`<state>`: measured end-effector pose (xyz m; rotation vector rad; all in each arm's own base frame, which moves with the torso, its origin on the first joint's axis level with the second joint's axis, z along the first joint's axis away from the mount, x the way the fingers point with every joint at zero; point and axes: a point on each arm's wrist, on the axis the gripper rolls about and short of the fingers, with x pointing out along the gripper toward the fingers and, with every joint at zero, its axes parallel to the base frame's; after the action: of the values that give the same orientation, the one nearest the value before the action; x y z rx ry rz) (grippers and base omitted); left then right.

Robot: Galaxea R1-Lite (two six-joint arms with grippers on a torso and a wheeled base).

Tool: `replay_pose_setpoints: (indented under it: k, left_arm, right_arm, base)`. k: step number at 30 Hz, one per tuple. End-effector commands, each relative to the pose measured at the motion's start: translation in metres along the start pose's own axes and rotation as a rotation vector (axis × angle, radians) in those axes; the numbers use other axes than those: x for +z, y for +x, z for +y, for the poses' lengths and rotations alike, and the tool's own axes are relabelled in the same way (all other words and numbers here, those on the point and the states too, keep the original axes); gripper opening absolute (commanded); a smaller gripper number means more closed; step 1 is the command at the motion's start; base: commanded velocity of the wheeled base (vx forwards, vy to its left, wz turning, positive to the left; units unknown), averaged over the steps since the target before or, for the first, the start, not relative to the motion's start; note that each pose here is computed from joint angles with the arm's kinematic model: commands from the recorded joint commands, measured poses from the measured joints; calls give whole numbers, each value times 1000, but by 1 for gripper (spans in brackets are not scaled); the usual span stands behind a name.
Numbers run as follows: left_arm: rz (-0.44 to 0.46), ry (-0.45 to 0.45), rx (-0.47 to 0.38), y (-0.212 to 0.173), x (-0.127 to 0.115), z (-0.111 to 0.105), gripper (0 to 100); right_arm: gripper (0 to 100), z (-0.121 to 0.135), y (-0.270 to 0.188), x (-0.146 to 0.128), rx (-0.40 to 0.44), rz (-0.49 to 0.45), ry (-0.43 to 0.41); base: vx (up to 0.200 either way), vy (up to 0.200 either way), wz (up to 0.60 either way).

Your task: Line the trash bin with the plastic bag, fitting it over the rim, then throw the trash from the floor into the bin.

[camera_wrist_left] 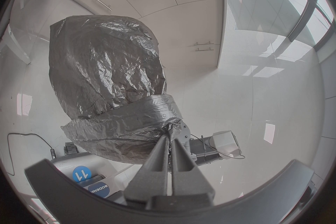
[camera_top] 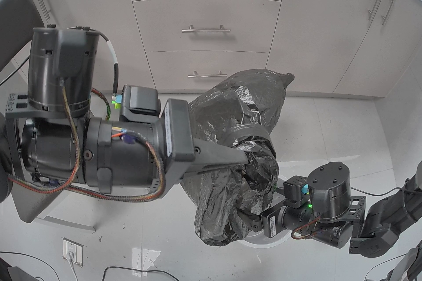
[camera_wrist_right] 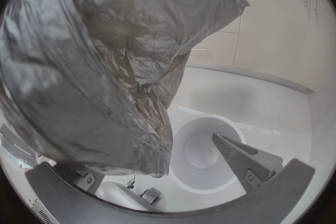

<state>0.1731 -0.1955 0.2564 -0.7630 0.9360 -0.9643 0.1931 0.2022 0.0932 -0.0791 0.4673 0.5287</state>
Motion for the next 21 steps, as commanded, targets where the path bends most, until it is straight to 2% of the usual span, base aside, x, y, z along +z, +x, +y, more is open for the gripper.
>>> replay_pose_setpoints:
  k: [1,5,6,10,15,21]
  left_arm:
    - [1,0,0,0,0,0,0]
    - [0,1,-1,-2,-1,0,0]
    - [0,1,-1,-3,-2,0,0]
    - [6,1,-1,-4,-3,1,0]
    - [15,7,-9,-4,-6,-1,0]
    - [34,21,10,1,-9,6,0]
  right_arm:
    - [100,3,17,-9,-14,28,-9]
    - [100,5,30,-12,-42,-55,1]
    - [0,6,31,-12,-41,-67,-5]
    - [0,5,29,-13,-34,-112,-23]
    - [0,3,21,-12,-35,-117,-22]
    - [0,-8,-23,7,-29,-208,10]
  base:
    - [0,0,0]
    - [0,0,0]
    - [0,0,0]
    - [0,0,0]
    - [0,0,0]
    - [0,0,0]
